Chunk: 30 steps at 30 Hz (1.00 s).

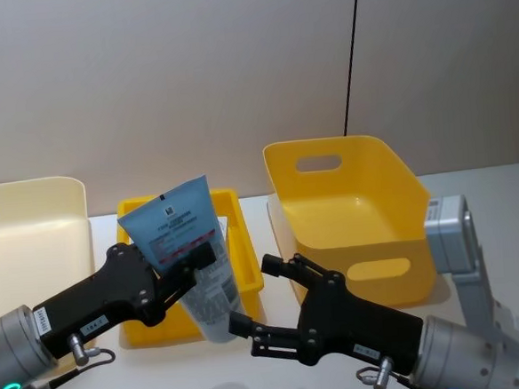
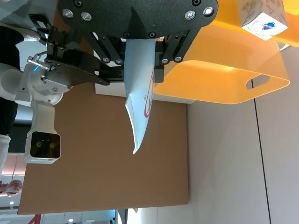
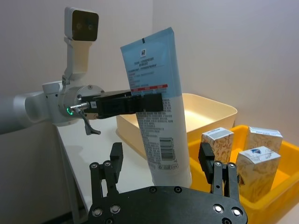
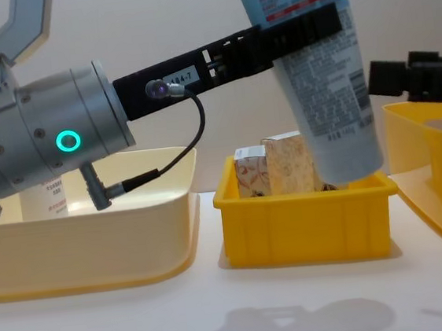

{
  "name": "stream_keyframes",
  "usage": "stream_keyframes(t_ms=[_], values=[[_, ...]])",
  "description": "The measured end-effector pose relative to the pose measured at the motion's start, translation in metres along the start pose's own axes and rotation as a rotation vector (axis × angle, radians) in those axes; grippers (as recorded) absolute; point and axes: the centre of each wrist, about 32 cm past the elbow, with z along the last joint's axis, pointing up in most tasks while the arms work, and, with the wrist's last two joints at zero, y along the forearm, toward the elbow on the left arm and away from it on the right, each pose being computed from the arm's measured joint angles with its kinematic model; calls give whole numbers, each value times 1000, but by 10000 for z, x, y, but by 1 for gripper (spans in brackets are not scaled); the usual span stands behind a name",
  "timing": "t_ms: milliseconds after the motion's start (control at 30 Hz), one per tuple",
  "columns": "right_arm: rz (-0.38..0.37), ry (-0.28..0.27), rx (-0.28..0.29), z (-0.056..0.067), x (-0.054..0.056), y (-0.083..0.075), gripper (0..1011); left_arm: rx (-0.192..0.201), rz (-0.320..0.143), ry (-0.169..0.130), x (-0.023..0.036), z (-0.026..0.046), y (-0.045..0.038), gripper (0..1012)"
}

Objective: Bimanual collaborative sorting of washing and personal care products

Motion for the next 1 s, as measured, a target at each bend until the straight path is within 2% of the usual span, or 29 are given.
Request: stream_keyframes(t_ms=[667,1000], values=[[37,-24,-13,-53,76,336,1008,0,0,0,0,0,0,272],[31,-39,-28,-95,86,476,1009,0,0,0,0,0,0,272]])
